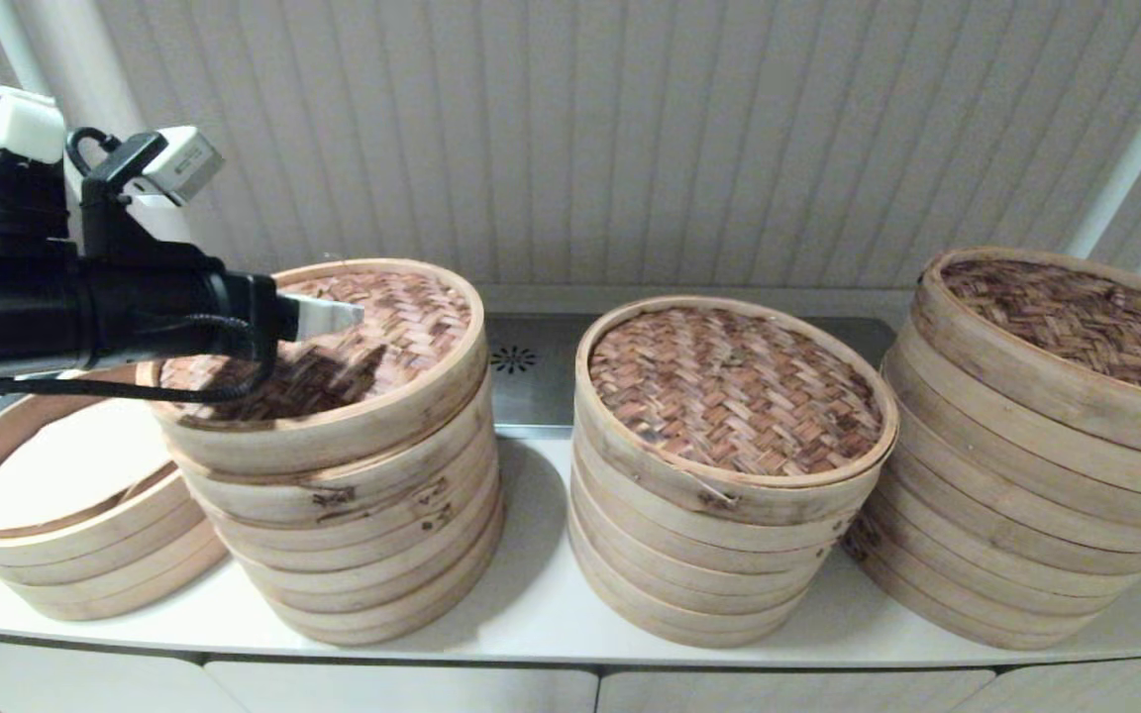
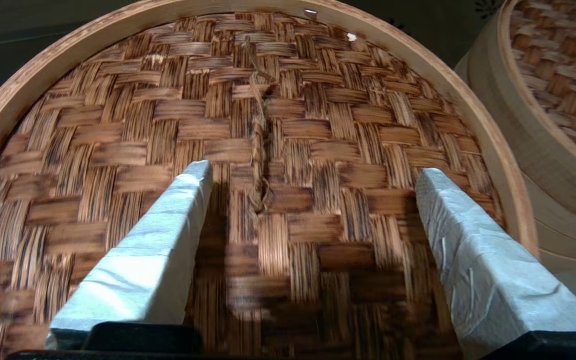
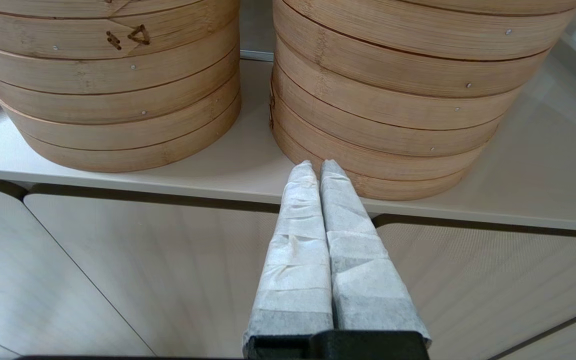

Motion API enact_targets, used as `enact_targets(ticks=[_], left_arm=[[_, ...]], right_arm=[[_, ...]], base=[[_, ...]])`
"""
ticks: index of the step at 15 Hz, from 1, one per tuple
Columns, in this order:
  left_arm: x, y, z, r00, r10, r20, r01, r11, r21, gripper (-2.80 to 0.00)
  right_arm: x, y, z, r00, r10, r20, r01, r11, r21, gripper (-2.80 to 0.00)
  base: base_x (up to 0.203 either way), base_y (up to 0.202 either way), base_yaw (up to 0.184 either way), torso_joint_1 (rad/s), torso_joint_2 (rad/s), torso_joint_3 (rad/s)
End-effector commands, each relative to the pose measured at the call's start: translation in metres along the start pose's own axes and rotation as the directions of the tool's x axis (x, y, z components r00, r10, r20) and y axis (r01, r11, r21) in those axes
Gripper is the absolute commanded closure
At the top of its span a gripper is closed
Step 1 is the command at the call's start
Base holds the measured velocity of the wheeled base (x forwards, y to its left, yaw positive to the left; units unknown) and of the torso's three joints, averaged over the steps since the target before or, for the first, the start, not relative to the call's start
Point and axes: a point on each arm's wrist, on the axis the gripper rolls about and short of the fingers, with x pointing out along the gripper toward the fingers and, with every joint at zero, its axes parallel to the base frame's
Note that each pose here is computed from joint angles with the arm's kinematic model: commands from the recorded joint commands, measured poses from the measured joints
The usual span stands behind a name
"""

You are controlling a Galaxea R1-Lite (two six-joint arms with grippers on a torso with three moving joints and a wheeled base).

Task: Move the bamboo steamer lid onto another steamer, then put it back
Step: Pick up the steamer

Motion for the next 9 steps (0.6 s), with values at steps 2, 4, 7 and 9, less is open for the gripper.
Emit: enact_targets(ticks=[2,4,7,9], left_arm=[[0.013,0.003,-0.003,1.0,-0.001,-0.025,0.001,1.0,0.009,-2.8],[0.018,0.004,-0.005,0.999,0.0,-0.034,0.0,1.0,0.009,-2.8],[0.018,0.005,-0.004,0.999,0.008,-0.032,-0.007,1.0,0.023,-2.8],[0.022,0.006,-0.005,0.999,0.032,-0.037,-0.031,0.999,0.031,0.0]], right_arm=[[0.0,0.0,0.0,1.0,-0.002,0.007,0.002,1.0,0.0,0.0],[0.0,0.0,0.0,1.0,-0.001,0.007,0.001,1.0,0.0,0.0],[0.0,0.0,0.0,1.0,-0.002,0.007,0.002,1.0,0.0,0.0],[0.0,0.0,0.0,1.0,-0.004,0.007,0.004,1.0,0.0,0.0]], base=[[0.0,0.0,0.0,0.0,0.0,0.0],[0.0,0.0,0.0,0.0,0.0,0.0],[0.0,0.0,0.0,0.0,0.0,0.0],[0.0,0.0,0.0,0.0,0.0,0.0]])
